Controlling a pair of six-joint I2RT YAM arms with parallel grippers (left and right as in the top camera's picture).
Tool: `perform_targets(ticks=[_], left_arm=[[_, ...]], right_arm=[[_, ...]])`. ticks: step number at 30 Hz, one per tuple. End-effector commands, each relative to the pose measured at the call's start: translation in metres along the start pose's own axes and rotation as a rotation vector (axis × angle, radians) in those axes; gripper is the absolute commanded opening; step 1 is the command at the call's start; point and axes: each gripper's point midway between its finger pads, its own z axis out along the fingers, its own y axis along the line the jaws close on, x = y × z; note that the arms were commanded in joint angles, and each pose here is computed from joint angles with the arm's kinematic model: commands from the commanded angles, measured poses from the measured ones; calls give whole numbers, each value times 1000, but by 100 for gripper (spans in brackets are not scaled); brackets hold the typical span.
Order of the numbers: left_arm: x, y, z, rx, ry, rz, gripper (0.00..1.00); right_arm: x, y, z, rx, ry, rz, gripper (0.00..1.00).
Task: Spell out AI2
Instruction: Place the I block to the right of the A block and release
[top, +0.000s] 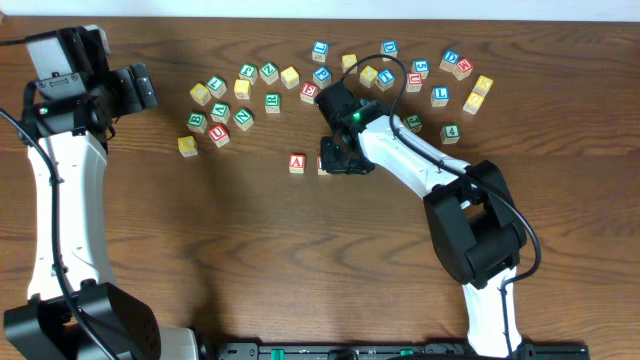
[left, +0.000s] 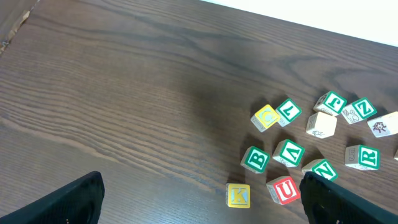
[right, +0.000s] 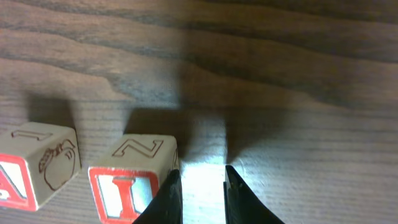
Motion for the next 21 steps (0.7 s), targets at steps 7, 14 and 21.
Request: perform_targets(ticks=[7,14,21], left_arm=[[-10,-1,-7,0,-26,8,99],[-10,-1,-7,0,-26,8,99],[-10,-1,-7,0,-26,8,99]], right_arm=[[4,2,12,-14,20,-13,18],[3,7,12,-36,16,-15,17],[4,10,12,-39,15,-21,17]])
